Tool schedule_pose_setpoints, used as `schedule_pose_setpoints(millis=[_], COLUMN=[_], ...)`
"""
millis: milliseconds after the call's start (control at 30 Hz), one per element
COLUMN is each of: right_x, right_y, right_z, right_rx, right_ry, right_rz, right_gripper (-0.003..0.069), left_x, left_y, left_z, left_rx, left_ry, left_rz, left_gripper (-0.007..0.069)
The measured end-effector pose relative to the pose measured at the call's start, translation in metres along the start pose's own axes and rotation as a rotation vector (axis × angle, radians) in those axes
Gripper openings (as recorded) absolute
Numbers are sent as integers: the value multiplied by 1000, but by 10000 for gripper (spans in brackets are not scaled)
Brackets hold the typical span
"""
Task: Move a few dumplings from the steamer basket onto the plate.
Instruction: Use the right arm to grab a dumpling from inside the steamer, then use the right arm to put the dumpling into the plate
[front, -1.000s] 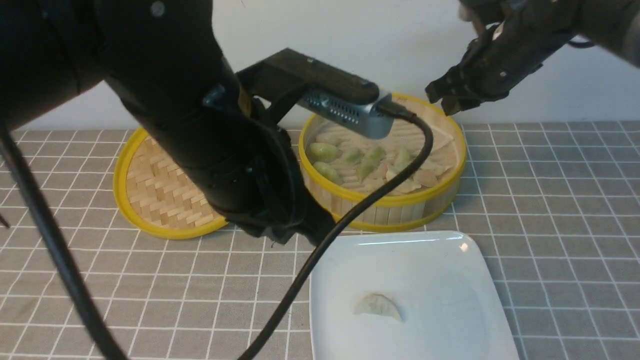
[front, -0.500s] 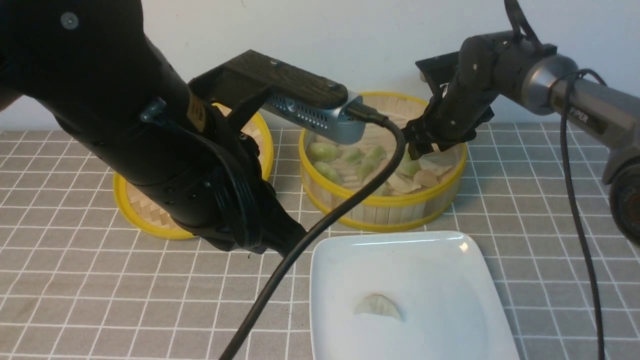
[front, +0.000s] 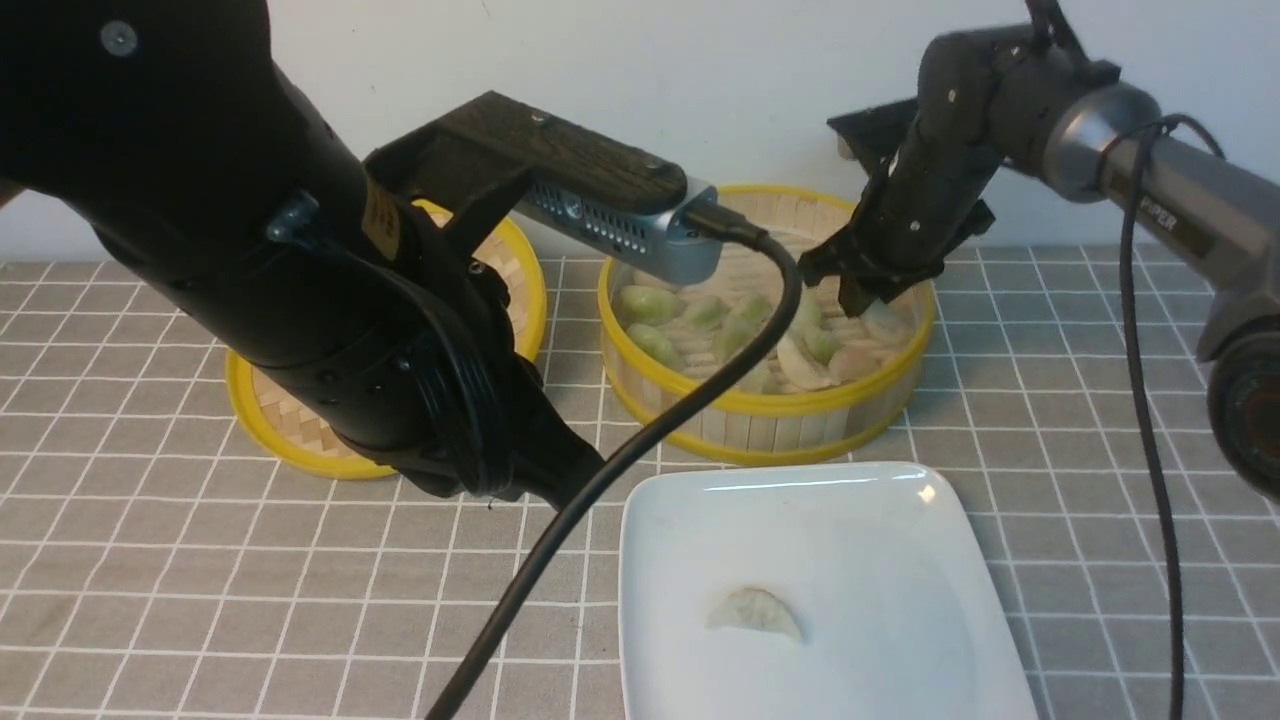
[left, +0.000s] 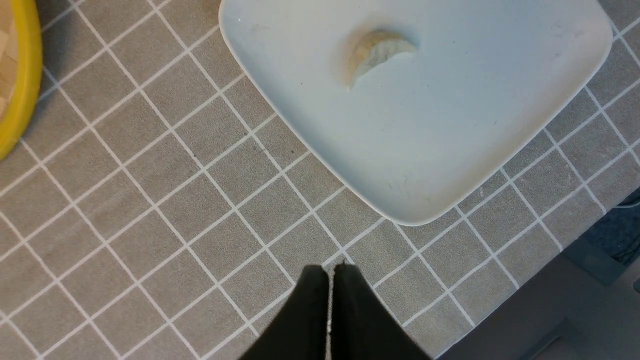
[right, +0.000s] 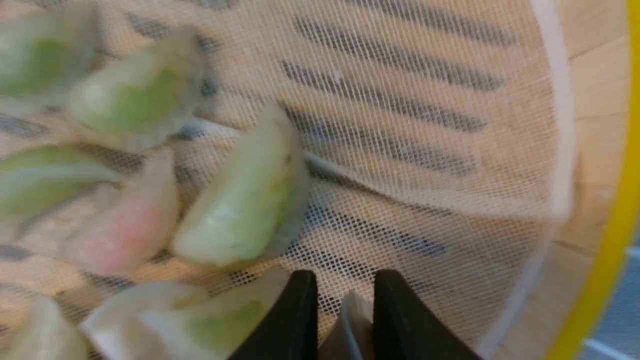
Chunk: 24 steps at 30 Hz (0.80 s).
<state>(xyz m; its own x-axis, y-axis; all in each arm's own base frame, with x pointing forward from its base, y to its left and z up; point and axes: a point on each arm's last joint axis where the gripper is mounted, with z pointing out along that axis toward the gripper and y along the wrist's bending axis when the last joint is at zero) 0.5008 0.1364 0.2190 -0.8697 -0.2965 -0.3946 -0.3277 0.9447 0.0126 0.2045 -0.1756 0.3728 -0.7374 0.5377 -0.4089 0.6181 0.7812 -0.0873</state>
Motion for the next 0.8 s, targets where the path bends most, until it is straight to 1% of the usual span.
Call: schedule_pose_setpoints(millis=[100,233,333,400,433,533,600,667,800], right_x=[-8,-8,10,22,45,83,107,132,158], right_y=[3,13,23,28,38,52,63,73,88], right_z=[-32,-88,-131,-138,-155,-146,-129,-101,-57], right_rx=[-22,-100,-177,-197,-212,-237,-251,-254,-241], right_ry=[-70,-147,-165,-141,-111,7,106,208,256], right_rz=[5,31,51,46,25,8,-16,-28,-38], right_gripper=[128,128,128,128,128,128,128,128,128], left_x=[0,0,0,0,0,0,-2,-2,-3], left_y=[0,-1,-1,-1,-2,-2,-2,-2,-2], left_z=[-1,-1,-1,-1,-1,-1,-1,-1,-1], left_rx=[1,13,16,16,16,17,19,21,21], left_ry=[-2,-2,-2,-2,-2,-8,-24,-32,-43], left_rz=[0,-4,-5,-5,-4,-1,-2,2,4], left_gripper=[-5,-5,-5,-5,-5,-5,-5,-5,-5])
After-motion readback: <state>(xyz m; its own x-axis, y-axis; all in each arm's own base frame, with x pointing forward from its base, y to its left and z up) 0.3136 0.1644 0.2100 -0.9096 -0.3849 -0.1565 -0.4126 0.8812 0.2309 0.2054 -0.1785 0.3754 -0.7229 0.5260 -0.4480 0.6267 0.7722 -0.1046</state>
